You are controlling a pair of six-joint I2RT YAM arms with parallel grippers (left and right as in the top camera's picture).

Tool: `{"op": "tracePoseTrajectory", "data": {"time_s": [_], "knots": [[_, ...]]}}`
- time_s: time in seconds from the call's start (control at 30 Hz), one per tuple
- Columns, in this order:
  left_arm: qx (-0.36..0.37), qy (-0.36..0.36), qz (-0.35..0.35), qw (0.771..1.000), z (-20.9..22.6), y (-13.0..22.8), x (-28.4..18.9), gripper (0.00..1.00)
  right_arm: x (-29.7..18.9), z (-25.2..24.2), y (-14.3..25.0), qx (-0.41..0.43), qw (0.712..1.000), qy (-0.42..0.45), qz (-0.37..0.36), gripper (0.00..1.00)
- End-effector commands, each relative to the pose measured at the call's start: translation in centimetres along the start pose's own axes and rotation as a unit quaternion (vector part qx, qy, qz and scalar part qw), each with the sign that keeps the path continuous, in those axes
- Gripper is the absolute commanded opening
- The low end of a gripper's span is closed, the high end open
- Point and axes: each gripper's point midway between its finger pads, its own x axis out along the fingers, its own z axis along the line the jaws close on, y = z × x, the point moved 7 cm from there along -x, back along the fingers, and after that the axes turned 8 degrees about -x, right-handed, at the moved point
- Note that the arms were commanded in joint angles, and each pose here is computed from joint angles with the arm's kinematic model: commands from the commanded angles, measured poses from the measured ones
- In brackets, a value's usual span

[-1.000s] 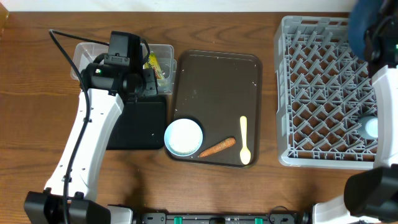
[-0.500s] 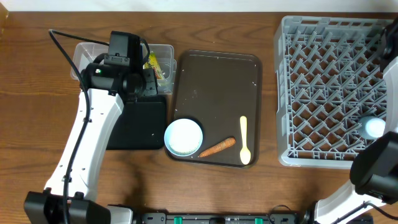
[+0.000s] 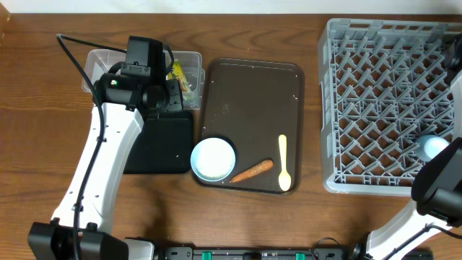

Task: Sort waste into correct bins and load items into the dishwasher rack
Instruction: 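Lift the blue plate and place it in the dish rack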

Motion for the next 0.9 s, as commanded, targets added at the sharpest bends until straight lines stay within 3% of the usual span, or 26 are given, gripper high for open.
{"op": "tracePoseTrajectory", "data": {"time_s": [0.0, 0.17, 0.33, 0.67, 0.8, 0.87], "knots": [[0.003, -0.009, 0.0, 1.0, 0.3, 0.0, 0.1, 0.45, 0.6, 1.0, 0.1, 0.007, 1.0, -0.007, 0.016, 0.01], [0.003, -0.009, 0.0, 1.0, 0.3, 0.0, 0.1, 0.45, 1.0, 3.8, 0.4, 0.024, 0.998, -0.045, 0.033, 0.01], [0.003, -0.009, 0.0, 1.0, 0.3, 0.0, 0.1, 0.45, 0.3, 5.3, 0.3, 0.093, 0.992, -0.079, 0.034, 0.01], [0.003, -0.009, 0.0, 1.0, 0.3, 0.0, 0.1, 0.45, -3.0, 8.5, -0.6, 0.07, 0.987, -0.141, 0.038, 0.07], [0.003, -0.009, 0.0, 1.0, 0.3, 0.0, 0.1, 0.45, -4.1, 10.2, -0.3, 0.089, 0.977, -0.191, 0.046, 0.27], [0.003, -0.009, 0.0, 1.0, 0.3, 0.0, 0.1, 0.45, -4.6, 11.4, 0.0, 0.088, 0.966, -0.24, 0.045, 0.3]]}}
